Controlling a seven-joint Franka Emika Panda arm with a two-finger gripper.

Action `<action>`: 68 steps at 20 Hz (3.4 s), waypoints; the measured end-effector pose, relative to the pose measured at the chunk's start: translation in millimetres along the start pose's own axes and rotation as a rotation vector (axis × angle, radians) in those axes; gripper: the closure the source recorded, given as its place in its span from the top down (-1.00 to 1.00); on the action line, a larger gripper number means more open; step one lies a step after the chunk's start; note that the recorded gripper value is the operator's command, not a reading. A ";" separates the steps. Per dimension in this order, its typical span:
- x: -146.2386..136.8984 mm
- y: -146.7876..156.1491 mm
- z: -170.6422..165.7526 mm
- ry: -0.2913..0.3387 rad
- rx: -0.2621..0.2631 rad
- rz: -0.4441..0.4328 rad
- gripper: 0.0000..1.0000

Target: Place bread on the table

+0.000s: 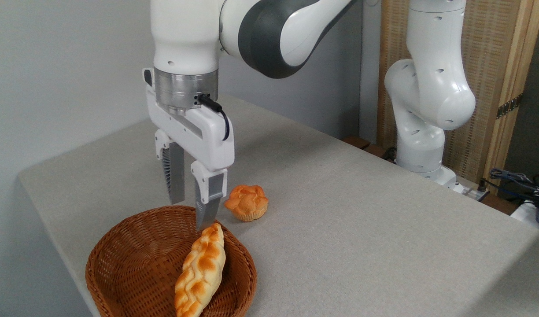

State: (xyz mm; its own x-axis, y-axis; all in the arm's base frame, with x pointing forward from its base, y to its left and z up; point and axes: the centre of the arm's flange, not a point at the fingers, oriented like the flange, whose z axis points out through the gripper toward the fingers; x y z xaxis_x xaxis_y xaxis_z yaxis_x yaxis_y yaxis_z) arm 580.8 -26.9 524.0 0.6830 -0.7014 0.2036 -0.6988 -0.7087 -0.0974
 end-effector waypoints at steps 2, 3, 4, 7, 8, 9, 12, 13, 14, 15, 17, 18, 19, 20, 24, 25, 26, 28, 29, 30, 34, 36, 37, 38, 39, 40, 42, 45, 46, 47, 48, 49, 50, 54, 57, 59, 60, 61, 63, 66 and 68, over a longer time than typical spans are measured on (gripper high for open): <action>2.6 -2.4 6.5 0.004 0.012 0.000 1.00; 4.4 -3.8 11.8 0.005 0.019 0.000 1.00; 5.2 -4.4 14.6 0.005 0.022 0.000 1.00; 7.4 -7.2 25.7 0.002 0.031 -0.001 1.00; 7.8 -7.7 27.5 0.001 0.032 -0.001 1.00; 8.3 -8.6 30.5 0.001 0.035 -0.001 1.00; 7.4 -11.3 35.6 -0.004 0.038 -0.005 1.00; 4.3 -14.9 35.9 -0.006 0.040 -0.015 1.00; 1.8 -17.6 35.8 -0.007 0.042 -0.022 1.00; -3.4 -22.8 35.7 -0.010 0.044 -0.040 1.00; -11.0 -28.6 39.3 -0.019 0.043 -0.091 1.00; -12.0 -28.9 41.5 -0.023 0.041 -0.103 1.00; -13.0 -28.6 46.8 -0.031 0.037 -0.122 1.00; -13.9 -28.9 52.0 -0.040 0.034 -0.137 1.00; -21.0 -32.4 70.4 -0.073 0.023 -0.157 1.00; -22.5 -32.7 76.5 -0.084 0.018 -0.159 1.00; -22.8 -32.5 79.5 -0.089 0.016 -0.159 1.00; -22.5 -31.6 87.6 -0.102 0.011 -0.157 1.00; -21.6 -30.4 92.0 -0.109 0.008 -0.154 1.00; -20.3 -28.9 95.3 -0.113 0.006 -0.151 0.92; -16.3 -25.2 100.1 -0.119 0.003 -0.142 -0.44; -15.6 -24.8 99.9 -0.118 0.004 -0.141 -0.45; -15.5 -24.8 99.7 -0.118 0.004 -0.140 -0.44; -15.4 -24.7 99.7 -0.118 0.004 -0.140 -0.44; -15.2 -24.5 99.7 -0.118 0.004 -0.140 -0.43; -15.0 -24.4 99.8 -0.118 0.004 -0.139 -0.43; -14.8 -24.2 99.8 -0.118 0.003 -0.139 -0.42; -14.2 -23.6 99.7 -0.118 0.003 -0.138 -0.42; -13.7 -23.2 99.6 -0.117 0.003 -0.137 -0.42; -13.1 -22.9 99.5 -0.117 0.003 -0.136 -0.42; -12.7 -22.6 99.4 -0.116 0.004 -0.135 -0.42; -12.4 -22.4 99.2 -0.116 0.004 -0.134 -0.42; -12.2 -22.3 99.2 -0.116 0.004 -0.134 -0.42; -11.2 -22.7 97.7 -0.113 0.006 -0.133 -0.42; -10.1 -23.1 95.4 -0.109 0.008 -0.133 -0.41; -8.4 -22.4 93.7 -0.105 0.010 -0.130 -0.39; -6.6 -21.5 92.1 -0.102 0.011 -0.127 -0.38; -5.6 -21.0 90.9 -0.099 0.012 -0.125 -0.34; -3.3 -20.2 87.0 -0.092 0.014 -0.122 -0.34; -1.3 -20.7 75.2 -0.072 0.023 -0.121 -0.32; -0.7 -21.2 64.5 -0.054 0.029 -0.121 -0.25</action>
State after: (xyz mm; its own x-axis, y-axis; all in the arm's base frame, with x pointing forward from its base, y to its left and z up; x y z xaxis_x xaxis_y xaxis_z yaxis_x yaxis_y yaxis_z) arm 608.8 -16.3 463.2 0.7732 -0.6130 0.1626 -0.6044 -0.7899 -0.1039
